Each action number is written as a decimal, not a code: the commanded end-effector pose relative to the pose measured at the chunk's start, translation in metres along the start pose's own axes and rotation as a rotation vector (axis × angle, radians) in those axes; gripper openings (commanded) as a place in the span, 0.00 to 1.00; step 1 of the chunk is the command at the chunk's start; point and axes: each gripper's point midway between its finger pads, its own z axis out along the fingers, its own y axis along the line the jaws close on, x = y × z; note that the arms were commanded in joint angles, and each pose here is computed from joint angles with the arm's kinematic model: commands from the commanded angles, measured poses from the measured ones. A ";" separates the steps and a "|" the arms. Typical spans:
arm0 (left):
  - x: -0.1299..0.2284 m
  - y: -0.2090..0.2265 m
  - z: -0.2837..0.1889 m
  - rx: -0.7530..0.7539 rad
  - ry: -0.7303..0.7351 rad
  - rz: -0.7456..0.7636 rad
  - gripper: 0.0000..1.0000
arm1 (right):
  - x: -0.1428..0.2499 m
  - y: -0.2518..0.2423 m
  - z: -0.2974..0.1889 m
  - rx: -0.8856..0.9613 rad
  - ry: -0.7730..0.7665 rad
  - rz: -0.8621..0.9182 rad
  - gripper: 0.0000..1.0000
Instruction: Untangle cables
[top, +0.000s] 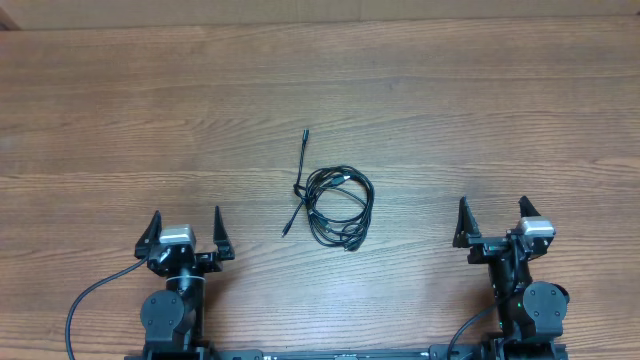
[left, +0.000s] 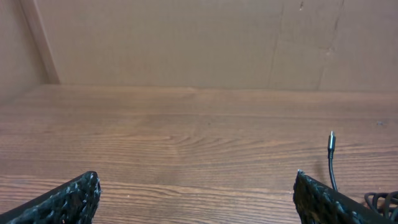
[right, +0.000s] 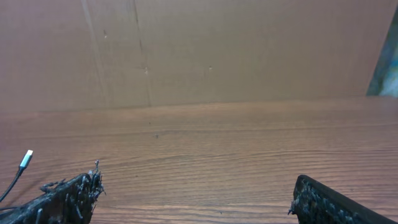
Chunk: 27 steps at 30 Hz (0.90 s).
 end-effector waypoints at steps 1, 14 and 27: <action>0.002 0.001 0.000 -0.008 0.006 0.038 1.00 | 0.004 -0.001 0.001 0.008 0.005 -0.001 1.00; 0.003 -0.002 0.001 0.006 0.028 0.029 1.00 | 0.004 -0.001 0.001 0.008 0.005 -0.001 1.00; -0.001 -0.008 0.005 0.040 0.179 0.042 1.00 | 0.004 -0.001 0.001 0.008 0.005 -0.001 1.00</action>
